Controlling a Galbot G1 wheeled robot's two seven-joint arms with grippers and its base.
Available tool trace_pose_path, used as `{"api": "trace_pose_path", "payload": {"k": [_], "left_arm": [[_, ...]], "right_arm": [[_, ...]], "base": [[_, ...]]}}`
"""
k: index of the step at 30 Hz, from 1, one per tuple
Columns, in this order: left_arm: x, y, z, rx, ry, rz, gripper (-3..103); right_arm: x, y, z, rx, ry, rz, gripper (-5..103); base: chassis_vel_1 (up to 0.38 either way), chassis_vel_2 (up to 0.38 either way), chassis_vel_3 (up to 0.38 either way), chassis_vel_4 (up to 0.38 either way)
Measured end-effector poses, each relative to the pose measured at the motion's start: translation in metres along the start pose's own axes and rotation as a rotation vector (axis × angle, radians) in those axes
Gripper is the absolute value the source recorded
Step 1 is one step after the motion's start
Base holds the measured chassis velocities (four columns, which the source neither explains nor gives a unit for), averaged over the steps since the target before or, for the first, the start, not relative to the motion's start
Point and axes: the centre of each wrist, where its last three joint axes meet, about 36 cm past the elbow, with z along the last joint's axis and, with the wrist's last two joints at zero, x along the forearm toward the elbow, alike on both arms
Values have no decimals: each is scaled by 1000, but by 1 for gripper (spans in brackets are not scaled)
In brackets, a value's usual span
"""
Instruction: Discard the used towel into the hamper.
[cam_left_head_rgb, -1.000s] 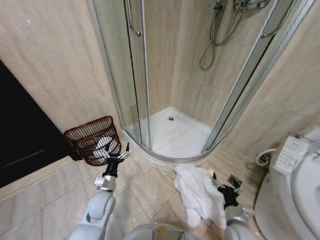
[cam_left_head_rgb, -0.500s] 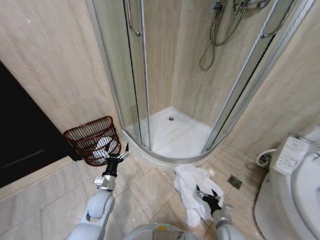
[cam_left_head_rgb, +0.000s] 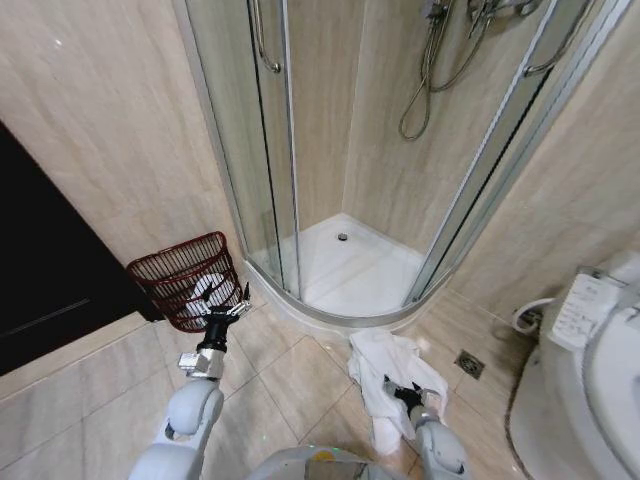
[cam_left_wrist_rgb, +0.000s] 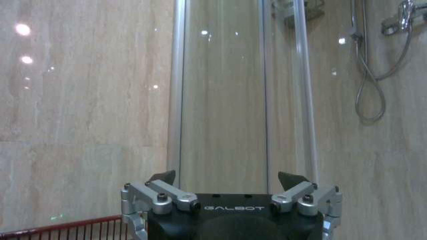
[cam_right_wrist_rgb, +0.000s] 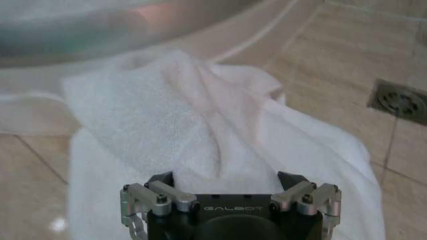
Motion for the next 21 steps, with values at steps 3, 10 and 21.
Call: {"api": "trace_pose_path", "payload": {"k": [3,10,21], "left_arm": [[-1,1,-1,-1,-3,2,100],[-2,2,1,-7,1,5,100],[-4,1,1,-14,1,11,100]], "right_arm": [[-12,-10,4,-9,29,-6,100],[-36,-28,7,-17,21,-50,100],[-53,-34,5,-45,14,-83,100]], "base": [[0,0,0,0],[0,0,0,0],[0,0,0,0]]}}
